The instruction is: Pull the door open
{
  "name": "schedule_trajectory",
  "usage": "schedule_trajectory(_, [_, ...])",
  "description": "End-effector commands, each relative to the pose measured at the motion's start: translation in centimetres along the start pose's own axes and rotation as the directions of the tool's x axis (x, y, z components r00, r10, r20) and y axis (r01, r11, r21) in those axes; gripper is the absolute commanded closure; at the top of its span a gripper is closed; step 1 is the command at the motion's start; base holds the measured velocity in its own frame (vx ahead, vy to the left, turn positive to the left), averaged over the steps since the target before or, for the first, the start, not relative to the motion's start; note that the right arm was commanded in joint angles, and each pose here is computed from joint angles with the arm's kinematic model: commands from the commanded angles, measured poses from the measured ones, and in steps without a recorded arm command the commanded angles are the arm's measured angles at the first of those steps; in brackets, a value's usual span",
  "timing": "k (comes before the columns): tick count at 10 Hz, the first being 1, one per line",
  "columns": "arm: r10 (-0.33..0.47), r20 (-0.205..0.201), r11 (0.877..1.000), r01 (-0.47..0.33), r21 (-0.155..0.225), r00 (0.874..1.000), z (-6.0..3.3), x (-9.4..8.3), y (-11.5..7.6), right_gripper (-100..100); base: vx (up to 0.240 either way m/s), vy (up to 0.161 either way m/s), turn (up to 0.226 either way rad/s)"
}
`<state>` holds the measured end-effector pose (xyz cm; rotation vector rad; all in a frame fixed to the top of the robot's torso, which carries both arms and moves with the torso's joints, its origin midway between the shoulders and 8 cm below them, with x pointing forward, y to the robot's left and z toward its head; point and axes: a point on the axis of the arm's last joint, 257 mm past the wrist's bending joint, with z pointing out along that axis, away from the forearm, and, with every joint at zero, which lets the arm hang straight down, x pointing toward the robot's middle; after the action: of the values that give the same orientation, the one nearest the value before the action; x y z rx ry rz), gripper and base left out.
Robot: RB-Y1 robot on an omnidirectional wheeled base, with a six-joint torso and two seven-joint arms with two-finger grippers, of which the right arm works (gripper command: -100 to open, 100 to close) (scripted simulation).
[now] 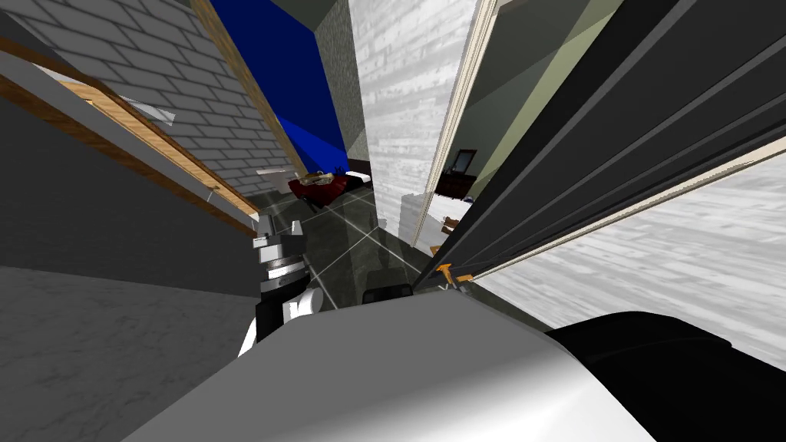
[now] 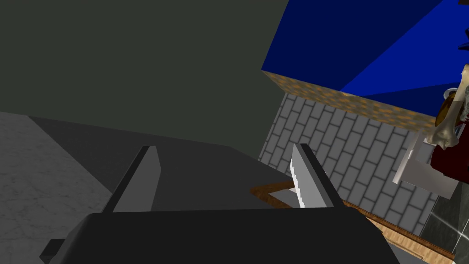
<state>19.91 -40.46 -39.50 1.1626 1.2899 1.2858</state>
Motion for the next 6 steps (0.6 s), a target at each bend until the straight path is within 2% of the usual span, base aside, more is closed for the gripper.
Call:
schedule_trajectory(1, [-0.003, -0.008, 1.0, 0.003, -0.005, 1.0, -0.56, 0.1, 0.2, 100, -0.161, -0.109, 0.036])
schedule_trajectory(2, [-0.002, -0.012, 1.0, 0.002, -0.005, 1.0, -0.75, 0.3, 0.2, 100, -0.177, -0.048, 0.056])
schedule_trajectory(3, [0.003, -0.016, 1.0, -0.004, -0.004, 1.0, -0.43, 0.7, 0.0, 100, -0.082, -0.005, 0.016])
schedule_trajectory(6, [0.007, 0.005, 1.0, -0.007, 0.0, 1.0, -2.25, 1.1, -0.3, 100, 0.08, -0.006, 0.218])
